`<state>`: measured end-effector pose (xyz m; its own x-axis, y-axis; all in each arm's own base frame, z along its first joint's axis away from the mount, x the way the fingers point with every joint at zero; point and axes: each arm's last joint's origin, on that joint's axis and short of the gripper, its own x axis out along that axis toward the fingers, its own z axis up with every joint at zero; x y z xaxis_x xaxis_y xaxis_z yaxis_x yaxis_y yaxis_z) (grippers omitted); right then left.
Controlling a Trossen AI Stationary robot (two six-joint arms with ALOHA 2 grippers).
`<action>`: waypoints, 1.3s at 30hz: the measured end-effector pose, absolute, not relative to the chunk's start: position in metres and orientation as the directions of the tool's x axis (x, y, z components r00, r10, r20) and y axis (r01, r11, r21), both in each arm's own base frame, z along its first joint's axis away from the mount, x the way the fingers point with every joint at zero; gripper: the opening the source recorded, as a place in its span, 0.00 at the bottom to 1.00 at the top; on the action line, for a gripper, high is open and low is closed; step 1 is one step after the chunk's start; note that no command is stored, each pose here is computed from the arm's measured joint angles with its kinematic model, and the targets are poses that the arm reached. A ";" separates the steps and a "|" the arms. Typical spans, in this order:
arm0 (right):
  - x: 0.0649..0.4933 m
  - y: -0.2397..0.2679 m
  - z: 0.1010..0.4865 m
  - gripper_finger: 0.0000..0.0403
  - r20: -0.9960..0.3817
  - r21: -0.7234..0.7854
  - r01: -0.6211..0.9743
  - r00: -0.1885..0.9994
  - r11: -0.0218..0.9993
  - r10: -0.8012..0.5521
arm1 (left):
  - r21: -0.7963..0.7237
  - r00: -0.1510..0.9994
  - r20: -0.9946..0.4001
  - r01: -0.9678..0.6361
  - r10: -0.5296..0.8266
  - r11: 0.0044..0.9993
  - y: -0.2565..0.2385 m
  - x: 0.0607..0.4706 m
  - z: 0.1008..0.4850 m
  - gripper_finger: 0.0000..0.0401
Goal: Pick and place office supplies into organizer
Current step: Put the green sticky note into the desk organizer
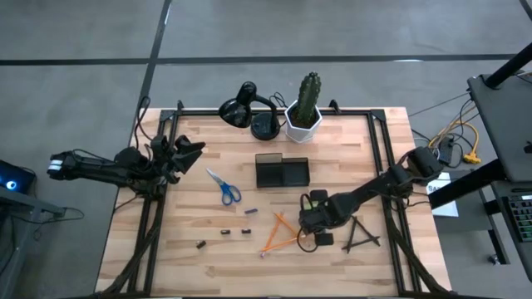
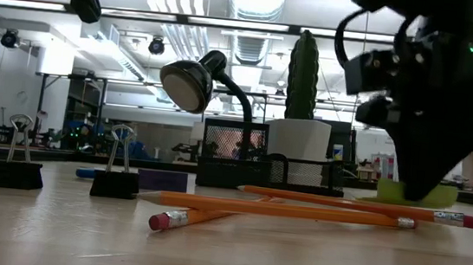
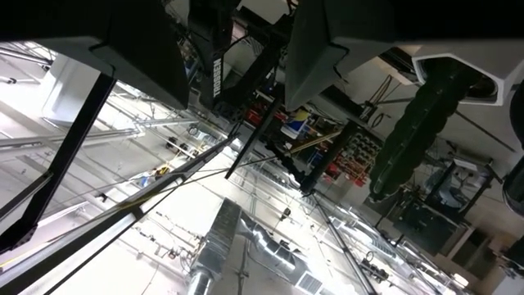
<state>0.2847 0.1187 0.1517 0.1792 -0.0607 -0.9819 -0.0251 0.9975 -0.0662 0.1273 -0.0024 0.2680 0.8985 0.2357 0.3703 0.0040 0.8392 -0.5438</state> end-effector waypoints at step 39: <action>0.325 0.102 0.223 0.02 -0.939 -0.121 -0.088 0.333 0.989 -0.085 | -0.544 0.901 0.364 0.001 0.236 0.839 -0.002 0.128 0.267 0.47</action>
<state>0.3254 0.1016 0.2226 0.3330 -0.0853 -0.9391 -0.0880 0.9887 -0.1210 0.1282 -0.0025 0.2670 0.9011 0.2357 0.3640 0.0005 0.8388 -0.5444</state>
